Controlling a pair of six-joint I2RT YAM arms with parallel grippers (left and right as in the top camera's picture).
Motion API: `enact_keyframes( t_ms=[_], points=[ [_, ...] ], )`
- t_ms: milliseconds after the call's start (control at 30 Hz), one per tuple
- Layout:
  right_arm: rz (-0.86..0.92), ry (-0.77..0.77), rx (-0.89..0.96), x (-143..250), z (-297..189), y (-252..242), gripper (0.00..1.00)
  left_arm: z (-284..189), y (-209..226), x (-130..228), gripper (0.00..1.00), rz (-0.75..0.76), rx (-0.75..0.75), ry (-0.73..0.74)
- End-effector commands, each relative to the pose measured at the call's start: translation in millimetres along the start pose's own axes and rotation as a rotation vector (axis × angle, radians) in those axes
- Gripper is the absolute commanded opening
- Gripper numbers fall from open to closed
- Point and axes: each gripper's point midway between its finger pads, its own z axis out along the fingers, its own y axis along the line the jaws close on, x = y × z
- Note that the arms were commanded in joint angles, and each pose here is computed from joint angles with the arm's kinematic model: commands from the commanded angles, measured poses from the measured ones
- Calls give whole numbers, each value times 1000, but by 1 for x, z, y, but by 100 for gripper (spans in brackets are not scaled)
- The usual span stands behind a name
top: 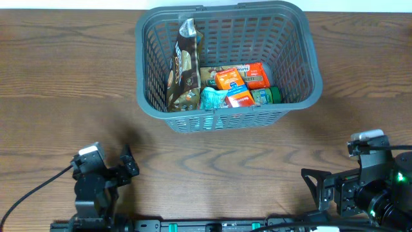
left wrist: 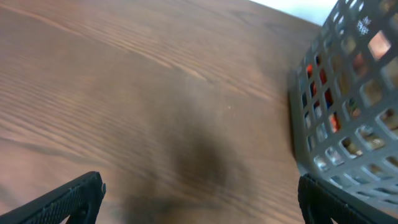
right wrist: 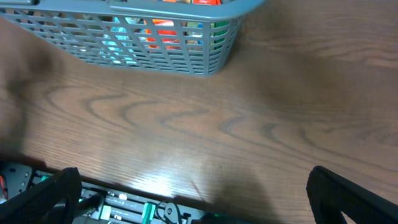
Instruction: Pack container
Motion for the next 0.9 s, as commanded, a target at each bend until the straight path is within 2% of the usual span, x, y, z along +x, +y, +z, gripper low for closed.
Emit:
enact_keyframes(
  t_ms=[0, 167, 867],
  points=[
    [4, 1, 4, 0, 0, -1, 99, 8, -1, 13, 98, -7, 24, 7],
    [4, 1, 4, 0, 0, -1, 99, 20, 3, 31, 98, -7, 24, 12],
    [4, 1, 4, 0, 0, -1, 99, 20, 3, 29, 99, 3, 26, 3]
  ],
)
